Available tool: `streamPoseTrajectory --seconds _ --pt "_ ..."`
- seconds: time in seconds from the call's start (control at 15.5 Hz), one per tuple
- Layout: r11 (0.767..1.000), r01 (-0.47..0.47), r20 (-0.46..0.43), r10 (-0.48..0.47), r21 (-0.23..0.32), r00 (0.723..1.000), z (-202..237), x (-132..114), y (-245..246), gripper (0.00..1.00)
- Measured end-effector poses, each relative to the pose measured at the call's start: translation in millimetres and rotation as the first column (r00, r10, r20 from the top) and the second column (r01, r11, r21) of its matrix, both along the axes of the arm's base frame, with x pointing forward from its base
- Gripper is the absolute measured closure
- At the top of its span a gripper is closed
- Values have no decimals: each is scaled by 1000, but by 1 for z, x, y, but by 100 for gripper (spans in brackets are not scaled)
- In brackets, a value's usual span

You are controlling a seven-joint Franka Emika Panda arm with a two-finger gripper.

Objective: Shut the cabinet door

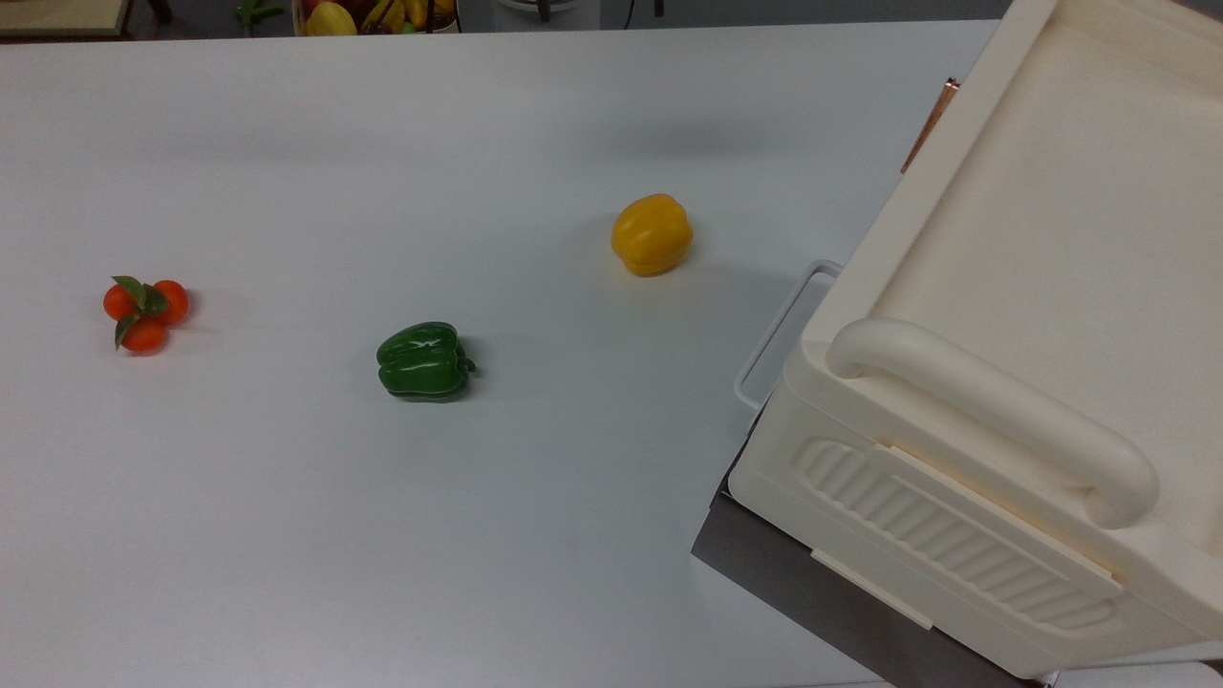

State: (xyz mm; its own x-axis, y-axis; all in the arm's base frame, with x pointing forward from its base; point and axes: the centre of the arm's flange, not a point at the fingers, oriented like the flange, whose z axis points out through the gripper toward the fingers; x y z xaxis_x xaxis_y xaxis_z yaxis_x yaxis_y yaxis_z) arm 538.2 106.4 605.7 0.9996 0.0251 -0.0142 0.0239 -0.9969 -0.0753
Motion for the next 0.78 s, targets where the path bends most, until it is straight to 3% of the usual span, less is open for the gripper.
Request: streamPoseTrajectory --seconds 0.39,0.78 --pt "997 74 31 -73 -15 997 6 9 -45 0" --pt "1000 -15 110 17 -12 994 15 17 -57 0"
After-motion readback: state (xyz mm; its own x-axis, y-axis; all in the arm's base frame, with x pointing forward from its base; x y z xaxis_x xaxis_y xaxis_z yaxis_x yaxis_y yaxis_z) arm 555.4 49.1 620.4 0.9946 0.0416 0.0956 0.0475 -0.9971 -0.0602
